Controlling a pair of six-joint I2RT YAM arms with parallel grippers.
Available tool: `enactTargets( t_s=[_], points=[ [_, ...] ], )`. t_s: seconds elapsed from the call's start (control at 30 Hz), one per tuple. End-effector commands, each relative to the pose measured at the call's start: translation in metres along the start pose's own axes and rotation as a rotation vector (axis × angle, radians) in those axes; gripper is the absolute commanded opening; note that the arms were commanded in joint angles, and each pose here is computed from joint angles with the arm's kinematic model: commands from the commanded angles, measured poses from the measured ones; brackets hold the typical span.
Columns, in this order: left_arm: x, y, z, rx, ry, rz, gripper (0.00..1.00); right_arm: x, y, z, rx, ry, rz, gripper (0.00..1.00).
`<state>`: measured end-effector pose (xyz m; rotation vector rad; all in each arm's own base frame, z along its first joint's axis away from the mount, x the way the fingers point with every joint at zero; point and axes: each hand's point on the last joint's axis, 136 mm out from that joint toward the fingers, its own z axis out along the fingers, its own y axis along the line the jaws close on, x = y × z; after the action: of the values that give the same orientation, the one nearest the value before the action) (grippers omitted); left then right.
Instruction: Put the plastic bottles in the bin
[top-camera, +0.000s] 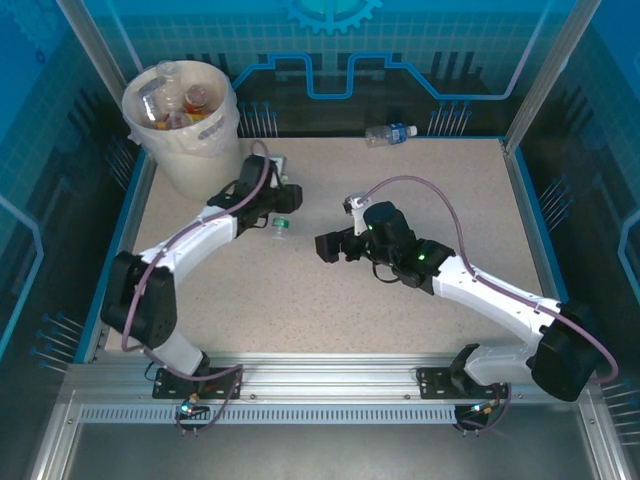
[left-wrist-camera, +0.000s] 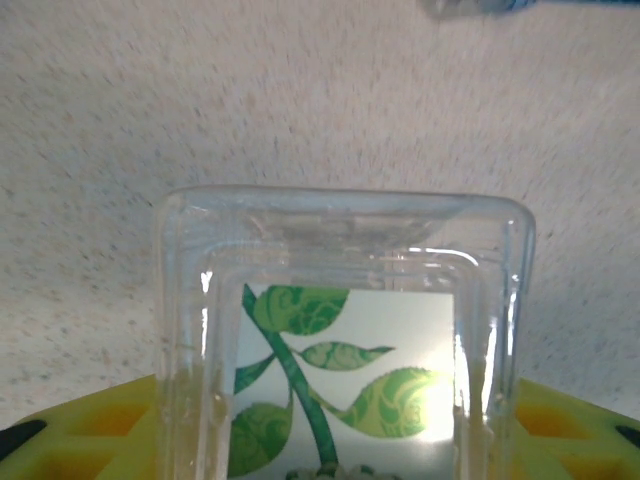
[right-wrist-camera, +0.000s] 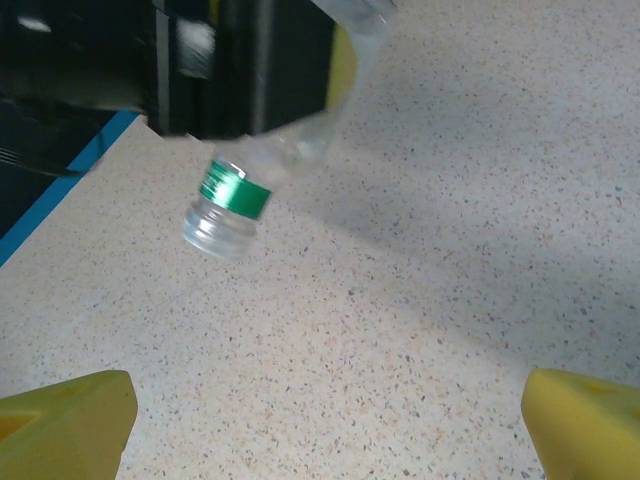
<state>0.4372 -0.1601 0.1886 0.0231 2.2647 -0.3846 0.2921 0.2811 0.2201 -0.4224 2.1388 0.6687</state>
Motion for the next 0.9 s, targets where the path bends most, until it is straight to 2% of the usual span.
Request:
enactTargets(
  t_s=[0.0,0.4,0.57,0.73,0.87],
  points=[
    [-0.034,-0.001,-0.033,0.078,-0.109,-0.061,0.47,-0.020,0.015,-0.002,-0.041,-0.052,-0.023,1.00],
    [-0.141,0.017,-0.145,0.152,-0.441,-0.096,0.48,-0.020,0.009,-0.002,-0.004,-0.058,-0.016,1.00],
    [-0.186,0.037,-0.180,0.128,-0.577,-0.130,0.48,-0.020,0.006,-0.002,0.011,-0.061,-0.014,1.00],
    [-0.225,0.061,-0.205,0.092,-0.702,-0.158,0.49,-0.019,0.004,-0.001,0.018,-0.057,-0.011,1.00],
    [-0.250,0.086,-0.209,0.049,-0.755,-0.186,0.49,-0.020,0.004,-0.001,0.021,-0.056,-0.017,1.00]
  ],
)
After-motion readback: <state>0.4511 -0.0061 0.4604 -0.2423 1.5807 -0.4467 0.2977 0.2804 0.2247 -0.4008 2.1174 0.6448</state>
